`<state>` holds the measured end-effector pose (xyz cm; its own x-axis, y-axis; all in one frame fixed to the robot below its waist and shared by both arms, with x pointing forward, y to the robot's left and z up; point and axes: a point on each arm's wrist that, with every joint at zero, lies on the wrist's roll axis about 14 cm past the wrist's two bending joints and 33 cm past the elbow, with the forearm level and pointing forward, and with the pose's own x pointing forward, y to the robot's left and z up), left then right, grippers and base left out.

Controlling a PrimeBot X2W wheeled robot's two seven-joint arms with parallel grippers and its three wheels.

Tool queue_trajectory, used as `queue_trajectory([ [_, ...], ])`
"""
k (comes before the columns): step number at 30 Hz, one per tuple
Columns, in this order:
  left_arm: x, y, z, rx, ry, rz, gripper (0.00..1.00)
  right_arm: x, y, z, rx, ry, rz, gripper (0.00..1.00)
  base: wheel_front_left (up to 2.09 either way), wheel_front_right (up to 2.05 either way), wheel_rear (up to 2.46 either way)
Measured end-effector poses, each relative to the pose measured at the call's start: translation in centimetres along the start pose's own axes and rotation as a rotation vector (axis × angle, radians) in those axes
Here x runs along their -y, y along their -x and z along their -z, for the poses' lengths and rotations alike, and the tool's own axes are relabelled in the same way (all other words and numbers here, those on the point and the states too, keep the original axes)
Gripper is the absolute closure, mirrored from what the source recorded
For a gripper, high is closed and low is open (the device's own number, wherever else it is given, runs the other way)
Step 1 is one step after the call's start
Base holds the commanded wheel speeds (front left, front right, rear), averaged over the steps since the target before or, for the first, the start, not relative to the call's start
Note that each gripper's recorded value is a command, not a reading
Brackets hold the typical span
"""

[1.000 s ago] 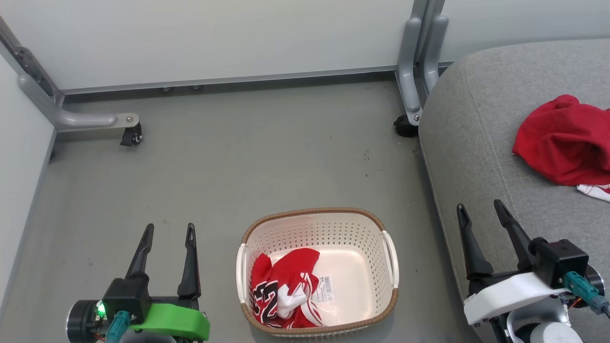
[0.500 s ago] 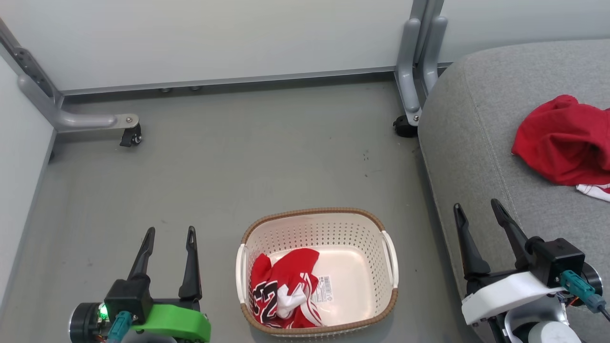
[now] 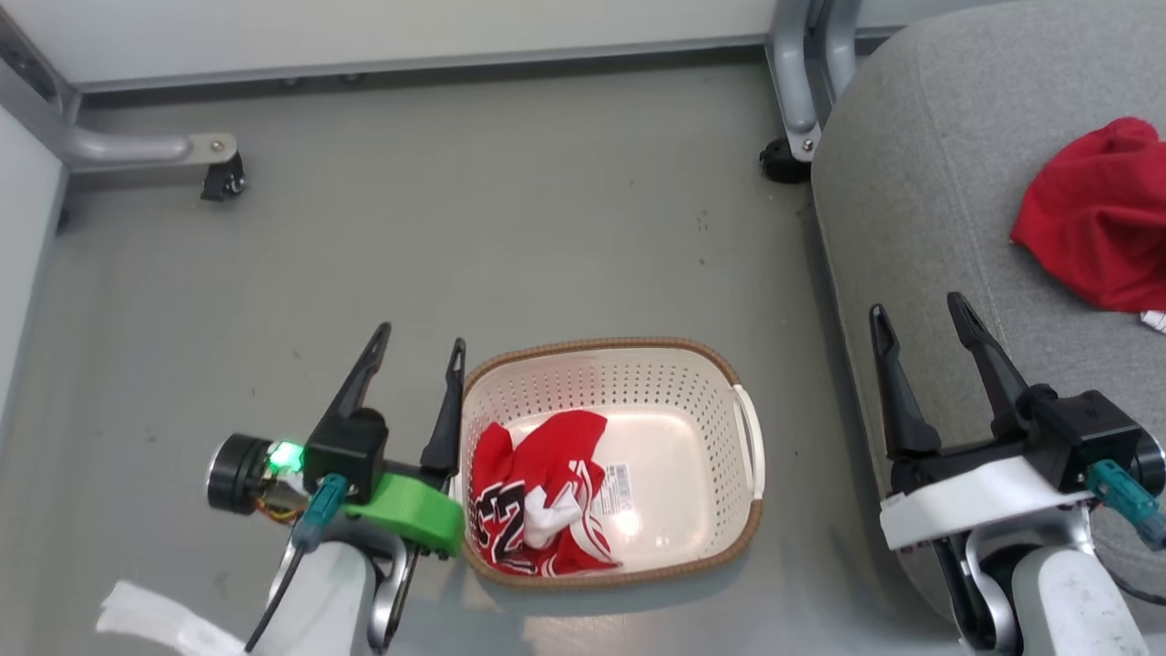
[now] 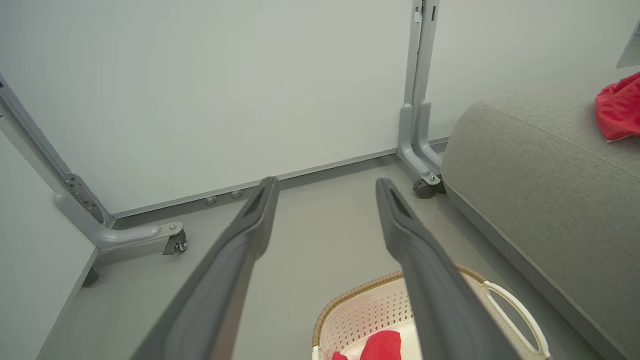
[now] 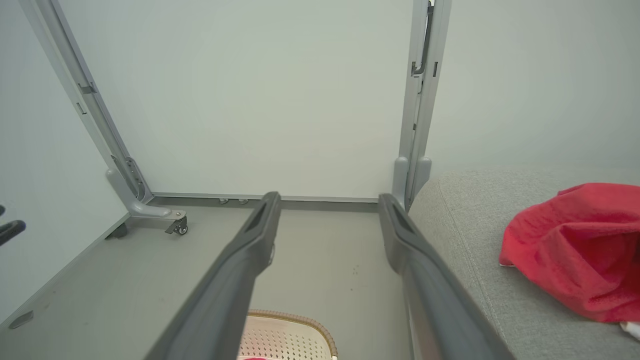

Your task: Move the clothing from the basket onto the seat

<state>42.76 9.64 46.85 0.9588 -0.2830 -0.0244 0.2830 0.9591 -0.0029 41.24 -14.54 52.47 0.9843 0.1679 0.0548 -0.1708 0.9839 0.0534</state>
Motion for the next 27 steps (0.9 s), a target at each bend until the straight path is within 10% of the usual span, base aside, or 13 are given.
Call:
queue_trajectory([
  [13, 6.9, -5.4, 11.1, -0.304, -0.173, 0.38, 0.0, 1.1, -4.8, 3.7, -0.025, 0.006, 0.001, 0.0, 0.0, 0.0, 0.0],
  [27, 10.7, -1.4, 26.2, -0.717, -0.343, 0.755, 0.0, 2.3, -7.1, 12.0, -0.138, -0.044, 0.016, 0.0, 0.0, 0.0, 0.0],
])
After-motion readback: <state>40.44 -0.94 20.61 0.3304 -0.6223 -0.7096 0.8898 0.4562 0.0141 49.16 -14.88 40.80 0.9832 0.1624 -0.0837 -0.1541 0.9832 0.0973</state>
